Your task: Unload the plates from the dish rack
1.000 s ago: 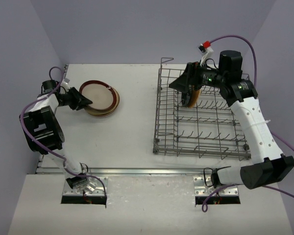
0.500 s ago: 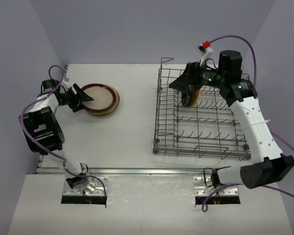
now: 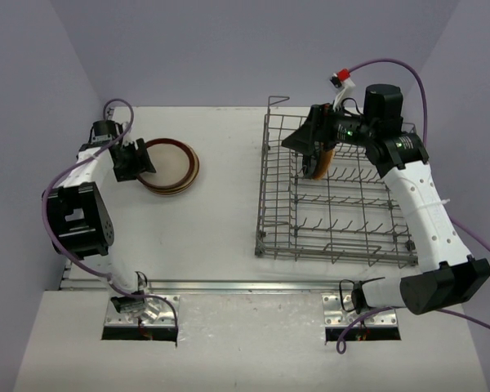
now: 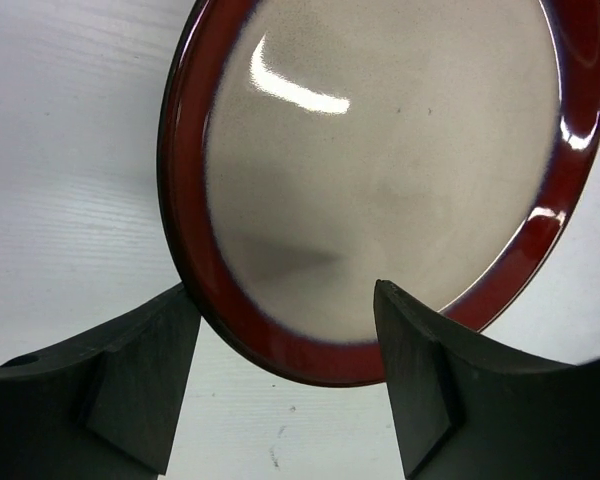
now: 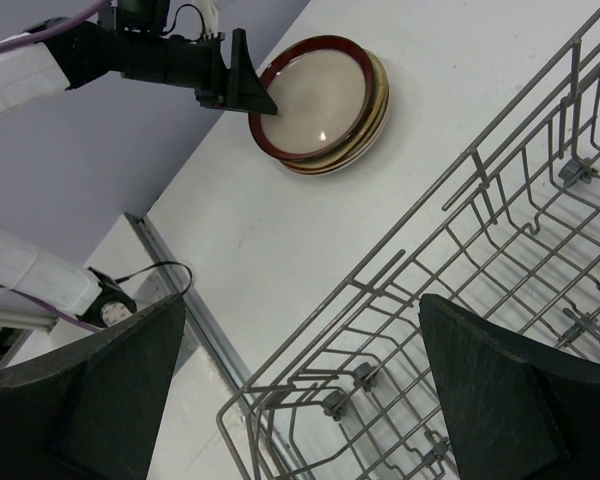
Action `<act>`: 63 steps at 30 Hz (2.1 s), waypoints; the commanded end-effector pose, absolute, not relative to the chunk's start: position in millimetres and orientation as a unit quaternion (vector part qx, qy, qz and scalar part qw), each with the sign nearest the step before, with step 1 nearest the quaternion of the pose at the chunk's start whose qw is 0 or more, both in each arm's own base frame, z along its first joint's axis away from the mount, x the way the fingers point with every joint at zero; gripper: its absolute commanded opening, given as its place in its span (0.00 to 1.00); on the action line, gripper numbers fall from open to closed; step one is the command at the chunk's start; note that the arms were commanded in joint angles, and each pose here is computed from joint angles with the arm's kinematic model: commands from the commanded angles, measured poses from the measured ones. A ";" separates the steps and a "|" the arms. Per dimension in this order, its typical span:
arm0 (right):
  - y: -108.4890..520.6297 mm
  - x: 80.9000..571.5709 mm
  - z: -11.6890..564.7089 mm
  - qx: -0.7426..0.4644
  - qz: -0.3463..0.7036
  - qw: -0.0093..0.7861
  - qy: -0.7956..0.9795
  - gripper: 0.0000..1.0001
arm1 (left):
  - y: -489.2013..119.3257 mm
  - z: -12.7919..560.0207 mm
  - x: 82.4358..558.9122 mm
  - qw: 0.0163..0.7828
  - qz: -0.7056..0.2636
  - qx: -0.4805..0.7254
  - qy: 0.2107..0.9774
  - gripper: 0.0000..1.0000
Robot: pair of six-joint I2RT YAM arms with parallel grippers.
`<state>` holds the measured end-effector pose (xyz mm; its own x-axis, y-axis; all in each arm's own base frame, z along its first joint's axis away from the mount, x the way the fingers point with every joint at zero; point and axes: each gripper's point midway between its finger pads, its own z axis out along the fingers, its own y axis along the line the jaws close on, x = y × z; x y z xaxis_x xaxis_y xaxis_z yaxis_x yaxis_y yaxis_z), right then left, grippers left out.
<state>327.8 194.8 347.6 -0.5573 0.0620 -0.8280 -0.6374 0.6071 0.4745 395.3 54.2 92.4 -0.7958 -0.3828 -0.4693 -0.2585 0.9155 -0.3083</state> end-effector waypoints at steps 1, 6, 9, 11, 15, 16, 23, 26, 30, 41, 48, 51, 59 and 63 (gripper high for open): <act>191.7 335.2 349.0 -0.188 0.391 0.449 0.781 0.99 | 62.7 146.5 418.8 0.363 -0.076 -0.135 0.919 0.65; 192.5 336.6 345.4 -0.188 0.392 0.444 0.783 0.99 | 48.4 153.0 420.4 0.359 -0.109 -0.102 0.921 0.64; 192.6 338.1 346.0 -0.187 0.392 0.445 0.783 0.99 | 40.3 144.6 418.0 0.335 -0.124 -0.086 0.930 0.64; 192.7 338.2 346.6 -0.188 0.392 0.444 0.784 0.99 | 37.6 139.0 415.3 0.321 -0.128 -0.065 0.936 0.64; 192.7 339.1 346.7 -0.187 0.392 0.444 0.784 0.99 | 41.0 140.7 414.0 0.322 -0.115 -0.067 0.937 0.62; 192.4 338.8 346.2 -0.186 0.391 0.444 0.784 0.99 | 46.0 145.0 414.6 0.331 -0.101 -0.074 0.935 0.61; 189.6 338.1 344.2 -0.184 0.383 0.448 0.787 0.99 | 102.9 184.2 430.7 0.402 0.033 -0.149 0.903 0.33; 188.7 338.1 344.6 -0.183 0.380 0.451 0.787 0.99 | 119.7 188.9 435.7 0.402 0.069 -0.168 0.897 0.21; 188.7 339.2 344.8 -0.183 0.379 0.451 0.787 0.99 | 142.7 177.4 435.9 0.379 0.128 -0.163 0.902 0.15; 188.6 341.6 344.7 -0.180 0.378 0.450 0.788 0.99 | 147.5 123.1 433.9 0.318 0.140 -0.136 0.928 0.30; 188.1 343.5 345.0 -0.178 0.376 0.451 0.790 0.99 | 122.5 93.0 432.7 0.278 0.073 -0.106 0.952 0.43; 187.8 343.9 344.0 -0.178 0.375 0.450 0.791 0.99 | 117.1 88.1 431.5 0.275 0.058 -0.103 0.954 0.45; 186.9 344.6 344.1 -0.177 0.371 0.452 0.792 0.99 | 115.0 99.2 434.3 0.290 0.052 -0.109 0.950 0.52; 173.0 353.2 340.3 -0.157 0.327 0.472 0.804 0.99 | 132.7 145.9 439.3 0.351 0.069 -0.146 0.922 0.52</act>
